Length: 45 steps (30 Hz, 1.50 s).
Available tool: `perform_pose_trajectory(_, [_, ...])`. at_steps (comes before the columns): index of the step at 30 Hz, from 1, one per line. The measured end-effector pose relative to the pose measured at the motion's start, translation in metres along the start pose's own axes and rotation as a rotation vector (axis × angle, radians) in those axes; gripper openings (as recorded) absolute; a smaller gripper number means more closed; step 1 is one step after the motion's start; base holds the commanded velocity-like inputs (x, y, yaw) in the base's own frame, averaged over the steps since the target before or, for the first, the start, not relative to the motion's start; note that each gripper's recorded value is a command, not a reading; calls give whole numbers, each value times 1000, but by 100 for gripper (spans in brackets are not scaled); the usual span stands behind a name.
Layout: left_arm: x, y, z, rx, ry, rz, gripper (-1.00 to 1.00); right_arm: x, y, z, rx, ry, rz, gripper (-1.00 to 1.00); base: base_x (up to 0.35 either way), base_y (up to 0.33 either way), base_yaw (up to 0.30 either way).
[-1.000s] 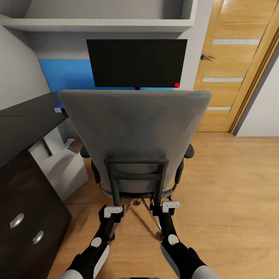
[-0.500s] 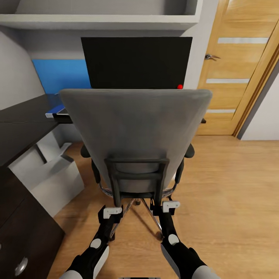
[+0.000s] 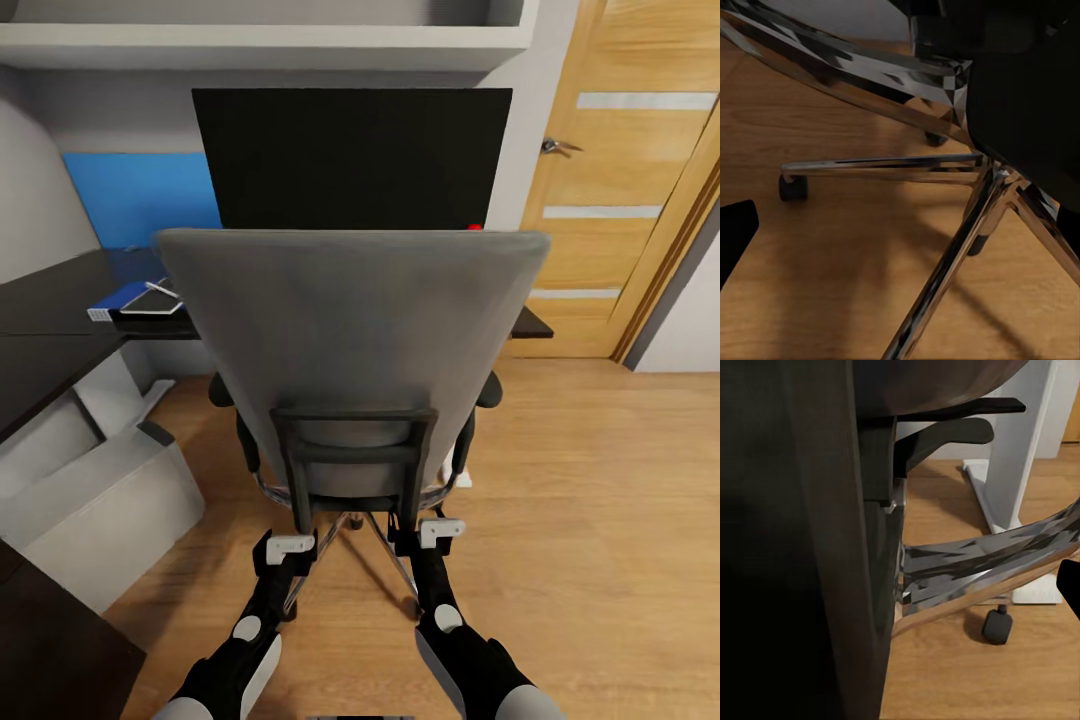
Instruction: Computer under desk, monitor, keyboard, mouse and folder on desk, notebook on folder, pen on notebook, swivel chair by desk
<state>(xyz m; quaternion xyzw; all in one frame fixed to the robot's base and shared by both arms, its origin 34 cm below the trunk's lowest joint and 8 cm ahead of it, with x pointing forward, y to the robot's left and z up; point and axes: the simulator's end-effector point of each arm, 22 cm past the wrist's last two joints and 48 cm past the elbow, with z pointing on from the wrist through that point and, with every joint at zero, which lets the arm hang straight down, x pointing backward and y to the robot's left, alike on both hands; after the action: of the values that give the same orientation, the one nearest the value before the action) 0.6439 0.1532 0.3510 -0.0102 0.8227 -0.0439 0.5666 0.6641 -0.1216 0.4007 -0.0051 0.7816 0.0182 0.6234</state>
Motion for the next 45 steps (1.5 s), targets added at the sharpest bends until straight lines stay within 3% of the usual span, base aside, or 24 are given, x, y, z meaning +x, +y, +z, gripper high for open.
perform_pose_trajectory(20, [-6, 1, 0, -4, -28, -5, 100, -5, -3, 0, 11, -21, 16, 100, 22, 0, 0])
perform_pose_trajectory(25, [-12, 2, -1, -5, -60, -7, 100, -7, -4, 0, 14, -34, 21, 100, 0, 0, 0])
perform_pose_trajectory(45, [-7, 1, -3, -3, -54, -6, 100, -7, -4, 0, 12, -36, 21, 100, -47, 0, 0])
